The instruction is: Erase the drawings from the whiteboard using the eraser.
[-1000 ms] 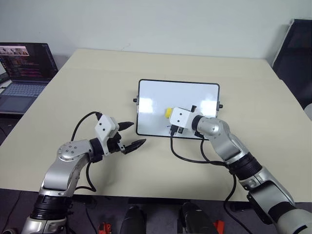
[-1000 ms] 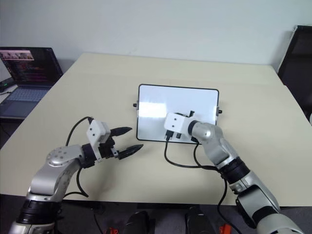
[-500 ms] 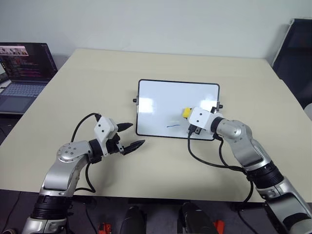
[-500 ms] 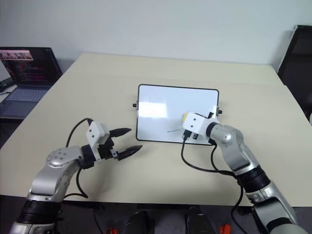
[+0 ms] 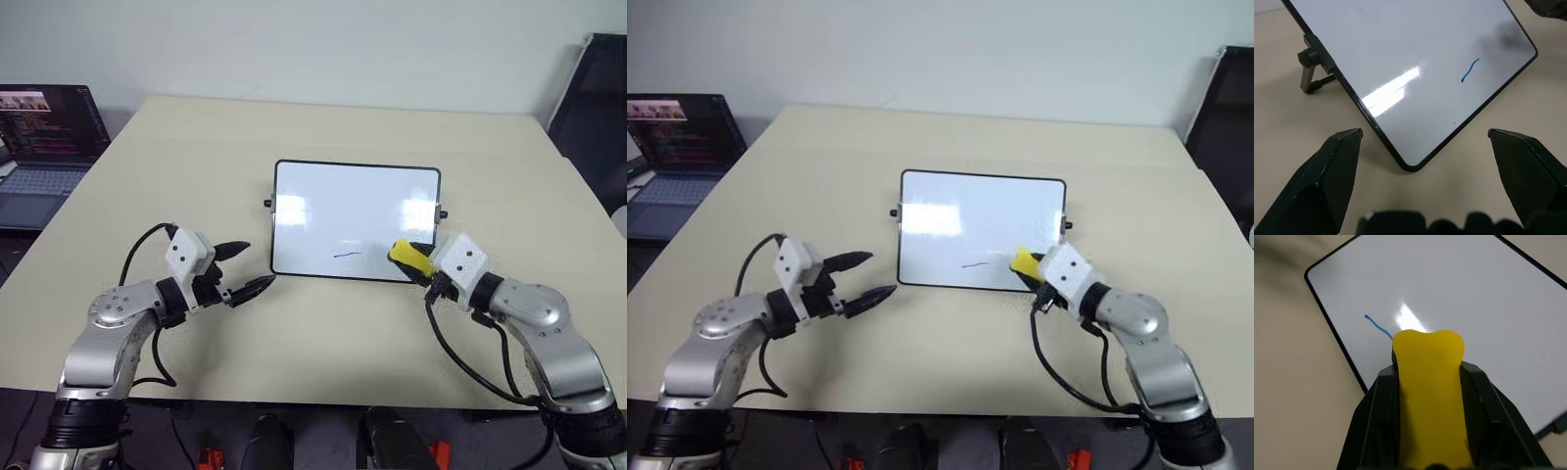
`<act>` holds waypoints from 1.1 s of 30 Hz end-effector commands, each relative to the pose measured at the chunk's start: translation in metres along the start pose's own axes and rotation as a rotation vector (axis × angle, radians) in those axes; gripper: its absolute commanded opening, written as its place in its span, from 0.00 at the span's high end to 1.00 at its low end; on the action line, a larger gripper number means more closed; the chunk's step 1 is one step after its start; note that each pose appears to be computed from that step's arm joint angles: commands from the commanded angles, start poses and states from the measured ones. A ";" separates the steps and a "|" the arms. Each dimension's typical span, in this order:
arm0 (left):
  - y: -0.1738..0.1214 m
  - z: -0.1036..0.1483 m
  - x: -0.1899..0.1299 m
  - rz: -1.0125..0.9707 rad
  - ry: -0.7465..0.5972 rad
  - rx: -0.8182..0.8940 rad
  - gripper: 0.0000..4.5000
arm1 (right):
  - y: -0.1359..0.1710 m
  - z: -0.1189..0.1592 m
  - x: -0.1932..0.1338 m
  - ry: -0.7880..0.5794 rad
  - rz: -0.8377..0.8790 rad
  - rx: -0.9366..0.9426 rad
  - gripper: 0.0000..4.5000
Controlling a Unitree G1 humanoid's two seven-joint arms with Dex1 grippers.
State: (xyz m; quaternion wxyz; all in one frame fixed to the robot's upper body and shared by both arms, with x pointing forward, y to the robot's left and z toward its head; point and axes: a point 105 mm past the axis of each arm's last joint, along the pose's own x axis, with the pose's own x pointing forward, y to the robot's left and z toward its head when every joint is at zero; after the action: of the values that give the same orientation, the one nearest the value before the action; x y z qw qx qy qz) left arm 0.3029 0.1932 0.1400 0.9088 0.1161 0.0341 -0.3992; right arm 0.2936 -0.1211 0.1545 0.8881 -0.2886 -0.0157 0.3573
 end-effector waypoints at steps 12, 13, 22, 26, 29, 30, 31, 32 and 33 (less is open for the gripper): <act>-0.016 0.025 -0.004 -0.042 -0.027 0.050 0.00 | 0.032 0.009 -0.005 -0.055 0.083 0.106 0.71; -0.017 0.021 -0.005 -0.048 -0.019 0.049 0.00 | 0.035 0.006 -0.007 -0.039 0.106 0.103 0.71; -0.017 0.004 -0.013 -0.077 0.009 0.053 0.00 | 0.038 0.003 -0.011 -0.009 0.141 0.088 0.71; -0.019 0.002 -0.011 -0.093 0.004 0.051 0.00 | 0.037 0.005 -0.011 -0.010 0.141 0.079 0.71; -0.020 0.002 -0.010 -0.099 0.003 0.052 0.00 | 0.035 0.009 -0.006 -0.023 0.134 0.055 0.71; -0.020 0.001 -0.009 -0.100 0.004 0.052 0.00 | 0.033 0.011 -0.003 -0.024 0.129 0.029 0.71; -0.020 0.001 -0.009 -0.100 0.005 0.052 0.00 | 0.032 0.011 -0.001 -0.023 0.126 0.011 0.71; -0.020 0.000 -0.009 -0.100 0.007 0.054 0.00 | 0.031 0.012 0.002 -0.022 0.121 -0.017 0.71; -0.019 -0.001 -0.009 -0.101 0.009 0.054 0.00 | 0.029 0.013 0.008 -0.020 0.112 -0.057 0.71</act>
State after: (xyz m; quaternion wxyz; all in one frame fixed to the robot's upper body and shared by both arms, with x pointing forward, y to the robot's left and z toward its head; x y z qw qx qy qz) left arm 0.2823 0.1890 0.1306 0.8867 0.1285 0.0489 -0.4415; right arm 0.2742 -0.0953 0.1412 0.8635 -0.2823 0.0062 0.4179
